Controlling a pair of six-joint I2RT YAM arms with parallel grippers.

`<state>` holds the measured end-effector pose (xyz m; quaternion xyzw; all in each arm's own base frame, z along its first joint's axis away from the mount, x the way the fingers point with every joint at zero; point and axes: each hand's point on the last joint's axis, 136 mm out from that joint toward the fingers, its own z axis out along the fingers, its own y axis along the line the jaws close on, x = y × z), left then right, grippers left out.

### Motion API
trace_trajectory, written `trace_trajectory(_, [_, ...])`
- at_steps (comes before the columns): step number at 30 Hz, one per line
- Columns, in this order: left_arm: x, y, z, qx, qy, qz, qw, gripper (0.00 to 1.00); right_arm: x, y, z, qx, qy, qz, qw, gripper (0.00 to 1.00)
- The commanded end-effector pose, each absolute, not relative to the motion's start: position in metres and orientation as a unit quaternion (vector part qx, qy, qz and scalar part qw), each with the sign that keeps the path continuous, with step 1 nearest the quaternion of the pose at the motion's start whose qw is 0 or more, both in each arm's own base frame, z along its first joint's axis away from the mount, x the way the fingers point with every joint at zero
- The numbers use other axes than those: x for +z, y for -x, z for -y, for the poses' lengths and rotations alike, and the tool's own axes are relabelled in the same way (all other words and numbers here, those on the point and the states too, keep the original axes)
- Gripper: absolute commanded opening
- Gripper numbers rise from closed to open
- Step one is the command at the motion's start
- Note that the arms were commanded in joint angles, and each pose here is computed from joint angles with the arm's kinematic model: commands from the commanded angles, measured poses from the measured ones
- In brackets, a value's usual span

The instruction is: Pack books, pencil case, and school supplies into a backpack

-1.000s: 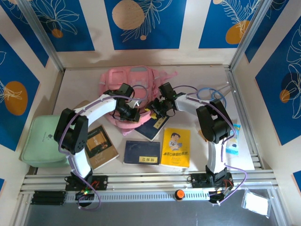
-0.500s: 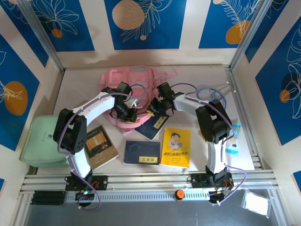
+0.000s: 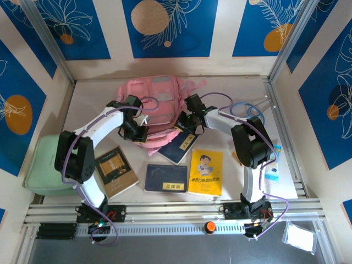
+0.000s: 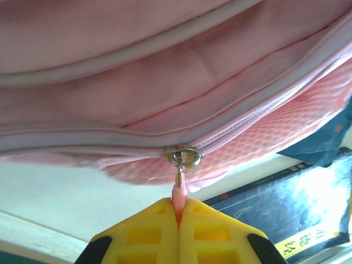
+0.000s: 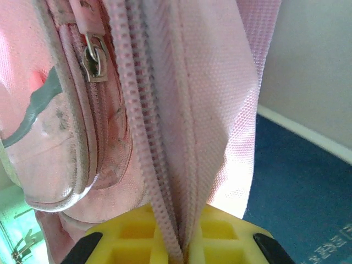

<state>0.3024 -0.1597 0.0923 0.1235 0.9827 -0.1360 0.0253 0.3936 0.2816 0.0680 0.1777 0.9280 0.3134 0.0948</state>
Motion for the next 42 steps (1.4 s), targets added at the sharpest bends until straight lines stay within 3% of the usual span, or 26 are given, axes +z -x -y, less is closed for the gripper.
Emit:
trace_trajectory(1, [0.094, -0.291, 0.136, -0.105, -0.116, -0.988, 0.010, 0.00, 0.112, -0.430, -0.256, 0.312, -0.172, -0.917, 0.181, 0.09])
trace_trajectory(8, [0.066, -0.311, 0.112, -0.052, -0.079, -0.995, 0.030, 0.00, 0.118, -0.455, -0.228, 0.312, -0.190, -0.910, 0.198, 0.09])
trace_trajectory(13, [0.059, -0.327, 0.129, -0.092, -0.076, -0.992, 0.040, 0.00, 0.115, -0.467, -0.215, 0.310, -0.199, -0.908, 0.199, 0.10])
trace_trajectory(19, [0.074, -0.339, 0.170, -0.165, -0.099, -0.979, 0.066, 0.00, 0.121, -0.460, -0.202, 0.338, -0.236, -0.896, 0.167, 0.49])
trace_trajectory(22, [0.080, -0.339, 0.189, -0.184, -0.117, -0.973, 0.070, 0.00, 0.126, -0.448, -0.190, 0.339, -0.265, -0.889, 0.158, 0.60])
trace_trajectory(35, [0.125, -0.353, 0.281, -0.273, -0.181, -0.938, 0.111, 0.00, 0.110, -0.374, -0.191, 0.309, -0.333, -0.888, 0.072, 0.65])
trace_trajectory(42, [0.116, -0.345, 0.298, -0.282, -0.194, -0.934, 0.097, 0.00, 0.094, -0.350, -0.187, 0.242, -0.364, -0.897, 0.056, 0.76])
